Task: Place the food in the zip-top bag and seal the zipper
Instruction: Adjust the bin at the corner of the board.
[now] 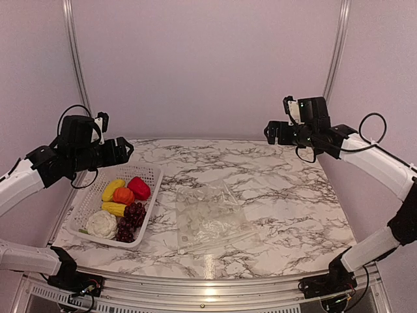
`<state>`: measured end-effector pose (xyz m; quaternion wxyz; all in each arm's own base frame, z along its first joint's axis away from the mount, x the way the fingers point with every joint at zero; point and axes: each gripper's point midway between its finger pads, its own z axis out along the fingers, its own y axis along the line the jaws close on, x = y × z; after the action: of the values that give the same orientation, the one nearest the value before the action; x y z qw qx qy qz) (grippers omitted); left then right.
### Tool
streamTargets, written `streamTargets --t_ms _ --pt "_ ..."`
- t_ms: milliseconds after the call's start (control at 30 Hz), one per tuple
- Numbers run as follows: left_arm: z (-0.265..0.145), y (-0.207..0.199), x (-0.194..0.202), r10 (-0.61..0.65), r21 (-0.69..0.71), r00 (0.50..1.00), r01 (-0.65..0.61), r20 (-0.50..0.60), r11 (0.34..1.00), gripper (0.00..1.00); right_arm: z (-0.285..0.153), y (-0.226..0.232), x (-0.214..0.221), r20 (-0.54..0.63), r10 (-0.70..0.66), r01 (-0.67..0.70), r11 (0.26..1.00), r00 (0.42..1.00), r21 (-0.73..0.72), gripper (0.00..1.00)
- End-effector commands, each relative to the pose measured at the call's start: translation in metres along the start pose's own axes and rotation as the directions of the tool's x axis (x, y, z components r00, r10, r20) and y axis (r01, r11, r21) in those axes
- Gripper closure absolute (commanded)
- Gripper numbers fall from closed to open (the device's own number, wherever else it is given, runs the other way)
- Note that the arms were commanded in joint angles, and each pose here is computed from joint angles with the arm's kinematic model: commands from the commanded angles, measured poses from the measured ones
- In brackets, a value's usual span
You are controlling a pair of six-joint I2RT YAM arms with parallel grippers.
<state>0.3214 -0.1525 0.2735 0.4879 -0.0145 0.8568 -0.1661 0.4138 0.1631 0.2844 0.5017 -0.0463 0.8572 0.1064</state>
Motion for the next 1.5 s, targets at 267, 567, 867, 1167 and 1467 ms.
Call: streamTargets --t_ms 267,567,867,1167,1467 --pt "0.008 -0.038 0.049 0.124 0.089 0.943 -0.102 -0.308 0.991 0.3 -0.004 0.033 0.037 -0.105 -0.067 0.048 0.983 0.992 -0.175 0.04" --pt "0.014 -0.072 0.077 0.149 0.075 0.882 -0.129 -0.446 0.989 0.37 0.001 0.052 0.03 -0.142 -0.057 0.021 0.97 0.988 -0.243 0.15" --pt "0.01 -0.055 0.124 0.096 -0.081 0.805 -0.175 -0.585 0.981 0.39 0.013 0.073 0.039 -0.191 -0.043 -0.02 0.948 0.981 -0.318 0.17" --pt "0.021 -0.042 0.175 0.061 -0.122 0.709 -0.203 -0.702 0.972 0.47 0.022 0.083 0.049 -0.22 -0.032 -0.049 0.934 0.975 -0.354 0.19" --pt "0.034 -0.032 0.197 0.072 -0.147 0.662 -0.269 -0.746 0.952 0.62 0.028 0.085 0.054 -0.241 -0.027 -0.061 0.935 0.97 -0.349 0.22"
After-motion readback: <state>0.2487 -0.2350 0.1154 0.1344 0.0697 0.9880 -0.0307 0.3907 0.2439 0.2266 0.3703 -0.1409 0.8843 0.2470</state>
